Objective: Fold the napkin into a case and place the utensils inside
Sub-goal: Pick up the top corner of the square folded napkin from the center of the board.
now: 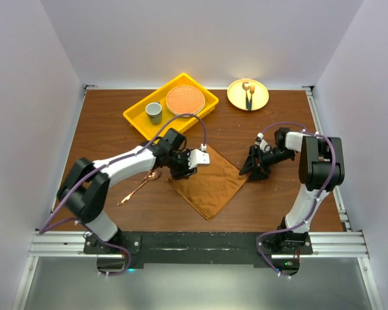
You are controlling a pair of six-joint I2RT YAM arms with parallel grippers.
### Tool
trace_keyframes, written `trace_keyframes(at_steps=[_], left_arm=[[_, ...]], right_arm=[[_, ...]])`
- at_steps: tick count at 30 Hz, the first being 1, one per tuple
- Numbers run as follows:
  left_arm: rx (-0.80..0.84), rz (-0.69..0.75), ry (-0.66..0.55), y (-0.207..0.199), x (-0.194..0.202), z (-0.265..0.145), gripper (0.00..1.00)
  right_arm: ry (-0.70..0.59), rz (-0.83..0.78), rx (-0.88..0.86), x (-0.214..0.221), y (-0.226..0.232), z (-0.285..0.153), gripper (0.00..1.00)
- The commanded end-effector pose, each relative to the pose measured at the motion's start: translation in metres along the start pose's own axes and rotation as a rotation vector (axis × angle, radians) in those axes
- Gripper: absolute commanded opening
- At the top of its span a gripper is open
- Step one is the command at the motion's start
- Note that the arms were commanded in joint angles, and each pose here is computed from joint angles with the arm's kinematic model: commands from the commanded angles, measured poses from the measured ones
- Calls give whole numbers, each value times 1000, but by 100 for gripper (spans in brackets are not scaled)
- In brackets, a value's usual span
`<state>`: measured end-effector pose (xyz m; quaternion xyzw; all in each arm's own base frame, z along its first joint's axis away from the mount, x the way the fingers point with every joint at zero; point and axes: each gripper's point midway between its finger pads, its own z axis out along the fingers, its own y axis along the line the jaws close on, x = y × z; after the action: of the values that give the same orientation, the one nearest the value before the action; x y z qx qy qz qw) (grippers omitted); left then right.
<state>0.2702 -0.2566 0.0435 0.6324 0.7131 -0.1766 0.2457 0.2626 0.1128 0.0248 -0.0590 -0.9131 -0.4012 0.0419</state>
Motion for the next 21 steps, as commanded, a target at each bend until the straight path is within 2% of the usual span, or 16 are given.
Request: trace_keyframes(at_steps=[1,5,9,16,21], left_arm=[[19,144,-270,-26,-79,-41,48],[84,219,-289,-64,-87,-38,47],[104,311,-280,-95,-89,-22,42],[124,474,-258,-131,-84,10,33],[160,528,-263,-147,-86,22,30]], right_arm=[[-38,-74,136,-9,-17,-9,65],[-69,-133,145,-16,-2,-25,68],[-102,-198,190,-20,2,-39,67],[-157,-242,187,-20,11,-46,52],[-167,-247,160,-19,14,-44,47]])
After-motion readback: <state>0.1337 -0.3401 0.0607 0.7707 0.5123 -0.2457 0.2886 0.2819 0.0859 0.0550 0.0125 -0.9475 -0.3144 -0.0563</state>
